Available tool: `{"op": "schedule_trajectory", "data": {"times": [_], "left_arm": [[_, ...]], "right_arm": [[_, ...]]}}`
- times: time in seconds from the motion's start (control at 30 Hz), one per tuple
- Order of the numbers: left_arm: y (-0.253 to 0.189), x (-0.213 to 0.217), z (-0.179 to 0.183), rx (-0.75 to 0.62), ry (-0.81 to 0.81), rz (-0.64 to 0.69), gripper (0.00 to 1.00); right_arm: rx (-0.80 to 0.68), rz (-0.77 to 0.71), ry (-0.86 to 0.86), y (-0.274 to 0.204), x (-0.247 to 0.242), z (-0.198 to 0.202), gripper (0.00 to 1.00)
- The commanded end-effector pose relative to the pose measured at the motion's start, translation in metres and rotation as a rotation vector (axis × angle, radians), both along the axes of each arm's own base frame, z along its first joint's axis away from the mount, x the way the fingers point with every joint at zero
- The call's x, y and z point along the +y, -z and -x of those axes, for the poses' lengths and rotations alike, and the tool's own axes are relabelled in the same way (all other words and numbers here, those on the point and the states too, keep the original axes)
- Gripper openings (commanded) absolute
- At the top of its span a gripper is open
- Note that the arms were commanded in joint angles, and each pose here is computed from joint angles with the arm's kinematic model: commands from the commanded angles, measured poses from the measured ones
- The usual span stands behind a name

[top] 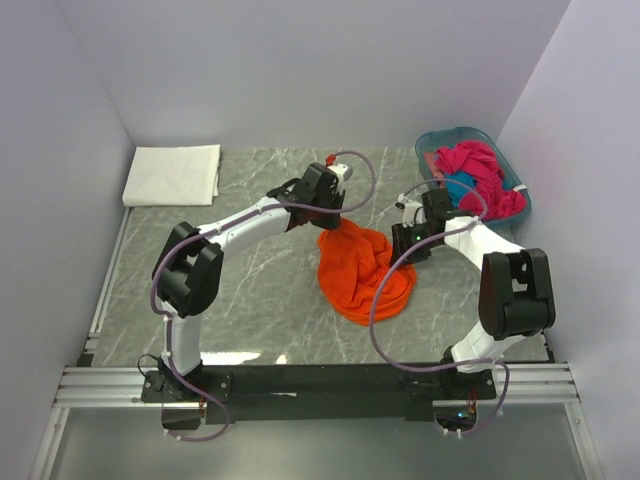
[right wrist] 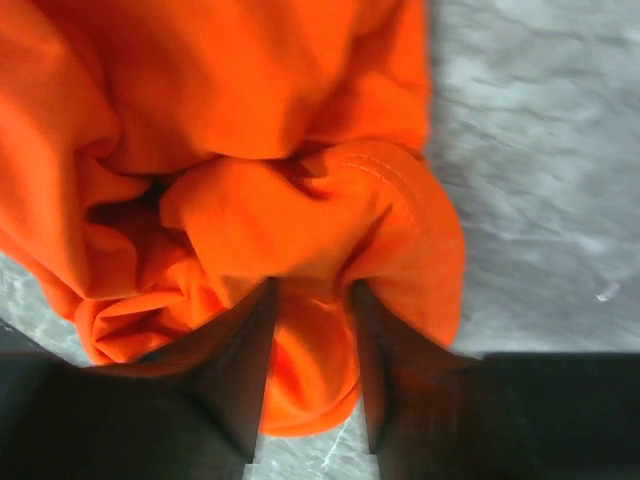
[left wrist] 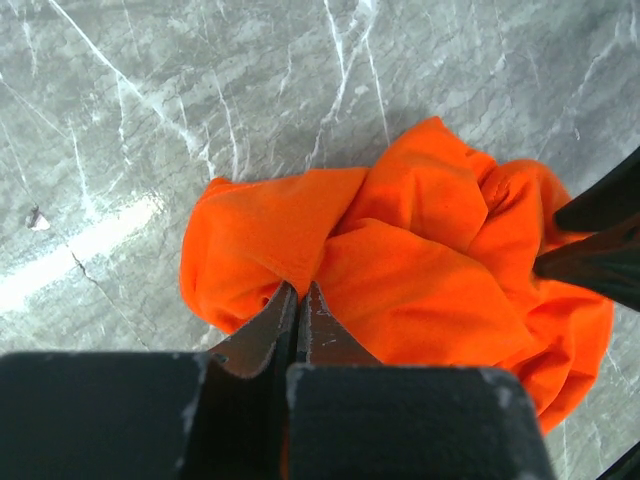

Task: Fold and stack the t-shirts
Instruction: Flatten the tshirt out

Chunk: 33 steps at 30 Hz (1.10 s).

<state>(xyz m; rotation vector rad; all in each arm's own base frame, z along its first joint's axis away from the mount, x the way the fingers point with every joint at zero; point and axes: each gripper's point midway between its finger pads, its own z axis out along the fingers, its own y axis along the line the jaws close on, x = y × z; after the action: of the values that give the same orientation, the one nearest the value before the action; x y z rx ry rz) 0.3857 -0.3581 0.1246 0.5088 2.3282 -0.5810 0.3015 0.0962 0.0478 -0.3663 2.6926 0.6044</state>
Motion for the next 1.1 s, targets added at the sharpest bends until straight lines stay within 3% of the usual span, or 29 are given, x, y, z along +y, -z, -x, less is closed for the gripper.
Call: {"op": "schedule_trajectory", "data": {"times": [0.0, 0.03, 0.07, 0.13, 0.27, 0.53, 0.7, 0.8, 0.9, 1.0, 1.07], "left_arm": [[-0.036, 0.002, -0.001, -0.08, 0.003, 0.046, 0.01], [-0.036, 0.004, -0.002, -0.083, -0.003, 0.044, 0.01], [-0.035, 0.007, -0.002, -0.083, -0.013, 0.039, 0.0], [-0.041, 0.014, -0.005, -0.099, -0.036, 0.045, 0.0], [-0.063, 0.04, -0.017, -0.143, -0.115, 0.062, 0.0], [-0.189, 0.141, -0.062, -0.342, -0.36, 0.28, 0.0], [-0.238, 0.198, -0.052, -0.458, -0.478, 0.359, 0.0], [-0.238, 0.23, -0.04, -0.49, -0.554, 0.371, 0.0], [-0.21, 0.225, -0.022, -0.427, -0.516, 0.377, 0.0], [-0.172, 0.202, 0.007, -0.285, -0.408, 0.435, 0.01], [-0.123, 0.186, 0.037, -0.127, -0.343, 0.481, 0.01]], "right_arm": [[-0.082, 0.035, 0.0, -0.014, 0.007, -0.021, 0.39], [-0.085, 0.033, -0.002, -0.015, 0.008, -0.021, 0.32], [-0.094, 0.034, -0.002, -0.018, 0.007, -0.022, 0.14], [-0.135, 0.038, 0.009, -0.028, 0.005, -0.026, 0.0], [-0.336, 0.034, 0.007, -0.086, 0.001, -0.041, 0.0], [-0.702, 0.065, 0.061, -0.251, -0.024, -0.085, 0.0], [-0.862, 0.071, 0.137, -0.307, -0.044, -0.083, 0.0], [-0.896, 0.101, 0.164, -0.304, -0.06, -0.07, 0.0], [-0.807, 0.082, 0.077, -0.258, -0.049, -0.046, 0.0], [-0.705, 0.086, -0.025, -0.208, -0.042, -0.013, 0.0], [-0.677, 0.113, -0.063, -0.19, -0.044, 0.008, 0.0]]}}
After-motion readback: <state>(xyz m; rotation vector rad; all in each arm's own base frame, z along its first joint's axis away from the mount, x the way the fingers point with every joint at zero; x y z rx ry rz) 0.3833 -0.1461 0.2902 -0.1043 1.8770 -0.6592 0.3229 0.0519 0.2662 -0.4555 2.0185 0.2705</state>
